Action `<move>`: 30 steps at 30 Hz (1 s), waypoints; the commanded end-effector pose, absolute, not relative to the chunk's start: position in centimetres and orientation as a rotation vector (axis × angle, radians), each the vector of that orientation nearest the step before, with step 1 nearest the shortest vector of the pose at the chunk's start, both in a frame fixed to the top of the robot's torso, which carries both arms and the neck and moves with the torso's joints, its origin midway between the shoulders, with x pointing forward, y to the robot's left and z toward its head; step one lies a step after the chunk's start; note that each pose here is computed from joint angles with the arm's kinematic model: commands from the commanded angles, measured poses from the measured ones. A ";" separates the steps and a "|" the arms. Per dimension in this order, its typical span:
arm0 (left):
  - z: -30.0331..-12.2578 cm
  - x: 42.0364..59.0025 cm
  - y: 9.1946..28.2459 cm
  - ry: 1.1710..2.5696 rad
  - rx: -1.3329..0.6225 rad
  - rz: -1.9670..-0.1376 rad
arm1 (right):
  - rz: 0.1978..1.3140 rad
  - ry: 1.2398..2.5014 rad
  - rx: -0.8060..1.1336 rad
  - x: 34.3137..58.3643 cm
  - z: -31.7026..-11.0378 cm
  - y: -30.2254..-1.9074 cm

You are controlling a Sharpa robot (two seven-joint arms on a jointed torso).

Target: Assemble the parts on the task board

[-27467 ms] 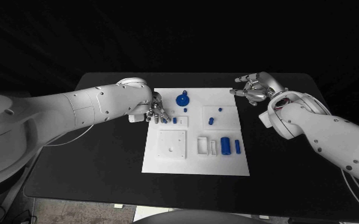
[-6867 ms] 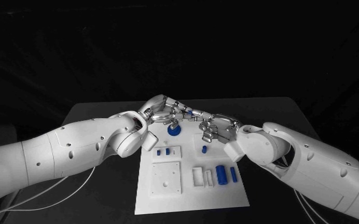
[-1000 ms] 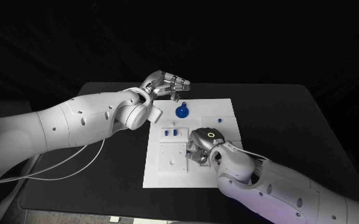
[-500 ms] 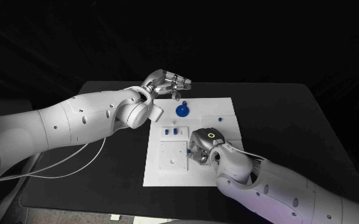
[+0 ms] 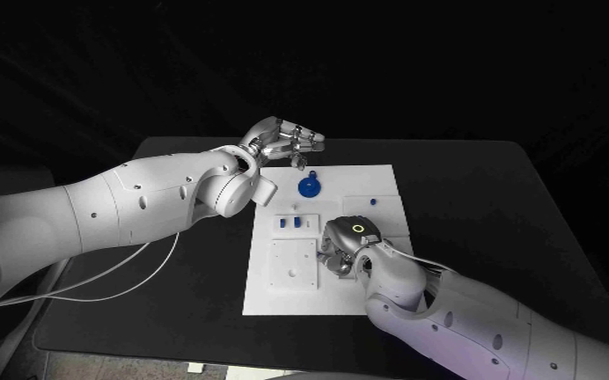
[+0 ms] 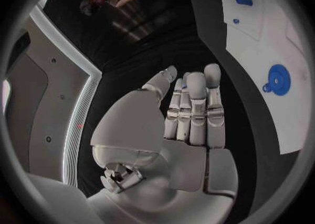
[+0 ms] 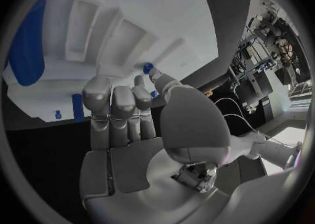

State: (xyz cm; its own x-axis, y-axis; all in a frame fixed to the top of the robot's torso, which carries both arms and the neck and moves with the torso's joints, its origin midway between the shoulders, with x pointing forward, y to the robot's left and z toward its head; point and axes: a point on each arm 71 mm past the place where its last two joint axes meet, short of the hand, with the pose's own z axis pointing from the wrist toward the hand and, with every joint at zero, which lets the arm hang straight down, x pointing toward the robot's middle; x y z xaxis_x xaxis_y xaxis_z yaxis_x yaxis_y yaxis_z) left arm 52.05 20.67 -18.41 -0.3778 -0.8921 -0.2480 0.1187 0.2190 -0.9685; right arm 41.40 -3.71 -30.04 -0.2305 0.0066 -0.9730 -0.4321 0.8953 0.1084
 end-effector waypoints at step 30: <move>-18.4 52.0 20.3 1.566 -0.758 -1.351 | 0.396 1.788 -0.358 41.5 -30.8 -3.6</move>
State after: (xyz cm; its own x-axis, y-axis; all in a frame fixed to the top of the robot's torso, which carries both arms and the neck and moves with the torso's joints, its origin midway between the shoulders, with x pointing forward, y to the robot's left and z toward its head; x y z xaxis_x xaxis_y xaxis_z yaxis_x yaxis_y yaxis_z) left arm 52.05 20.60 -18.53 -0.3844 -0.8897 -0.2464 0.1053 0.2229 -0.9691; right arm 41.59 -3.72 -30.65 -0.2438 -0.0179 -0.9697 -0.4291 0.8986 0.0913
